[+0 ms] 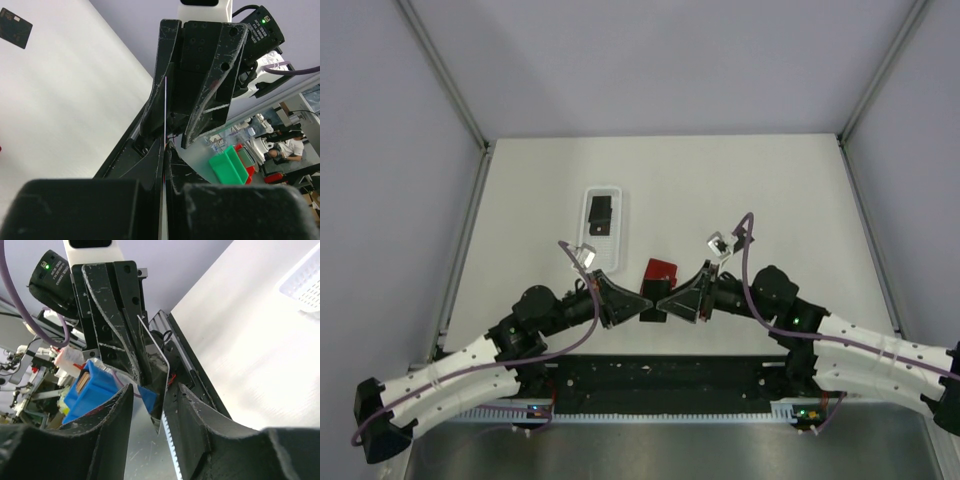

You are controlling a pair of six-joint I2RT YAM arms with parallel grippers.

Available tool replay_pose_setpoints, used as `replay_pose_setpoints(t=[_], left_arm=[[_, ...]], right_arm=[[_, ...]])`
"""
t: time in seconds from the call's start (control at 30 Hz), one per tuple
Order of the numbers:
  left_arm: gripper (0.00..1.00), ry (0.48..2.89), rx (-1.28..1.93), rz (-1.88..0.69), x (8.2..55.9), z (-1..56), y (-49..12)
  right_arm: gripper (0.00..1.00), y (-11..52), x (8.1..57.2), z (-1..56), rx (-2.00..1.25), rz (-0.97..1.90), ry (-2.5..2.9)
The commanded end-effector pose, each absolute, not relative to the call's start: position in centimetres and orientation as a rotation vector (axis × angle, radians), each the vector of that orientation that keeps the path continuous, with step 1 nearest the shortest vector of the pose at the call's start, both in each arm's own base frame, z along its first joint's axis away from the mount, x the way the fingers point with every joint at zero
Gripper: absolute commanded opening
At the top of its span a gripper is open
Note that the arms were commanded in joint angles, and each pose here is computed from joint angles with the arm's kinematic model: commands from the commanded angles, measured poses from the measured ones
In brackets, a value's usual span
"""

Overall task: Put the credit cards into the card holder
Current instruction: Pick up the credit card at the corner of the board, then open the card holder at the center of the board.

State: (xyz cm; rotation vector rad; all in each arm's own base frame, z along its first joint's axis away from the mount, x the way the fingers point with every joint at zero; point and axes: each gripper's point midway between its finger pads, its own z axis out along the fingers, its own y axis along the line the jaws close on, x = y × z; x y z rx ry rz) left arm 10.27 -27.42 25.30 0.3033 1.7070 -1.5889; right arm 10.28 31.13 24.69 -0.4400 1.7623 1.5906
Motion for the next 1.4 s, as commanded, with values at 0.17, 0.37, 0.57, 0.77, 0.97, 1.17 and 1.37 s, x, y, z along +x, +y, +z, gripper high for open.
replay_pose_setpoints(t=[0.17, 0.37, 0.57, 0.77, 0.97, 1.17, 1.37], left_arm=[[0.0, 1.603, 0.341, -1.663, 9.5, 27.4, -27.6], [0.35, 1.611, 0.313, -1.625, 10.2, 27.1, -27.4], [0.61, 1.737, 0.178, -1.325, 14.2, 25.3, -25.6], [0.58, 1.899, 0.067, -1.017, 18.2, 20.9, -23.7], [0.45, 1.954, 0.06, -0.96, 18.9, 18.4, -23.9], [0.33, 1.99, 0.051, -0.923, 18.8, 16.4, -23.4], [0.24, 2.024, 0.056, -0.904, 18.7, 15.1, -23.3]], right_arm=[[0.27, 31.2, 11.5, 28.3, -0.409, 1.594, 1.641], [0.0, 31.4, 11.8, 28.1, -0.394, 1.588, 1.654], [0.0, 27.8, 17.6, 23.8, -0.141, 1.111, 1.938], [0.0, 27.1, 21.4, 19.5, -0.063, 0.87, 2.235], [0.0, 29.5, 24.0, 15.8, -0.096, 0.673, 2.449], [0.0, 30.3, 25.5, 12.5, -0.056, 0.546, 2.545], [0.0, 29.3, 25.9, 9.6, -0.011, 0.436, 2.617]])
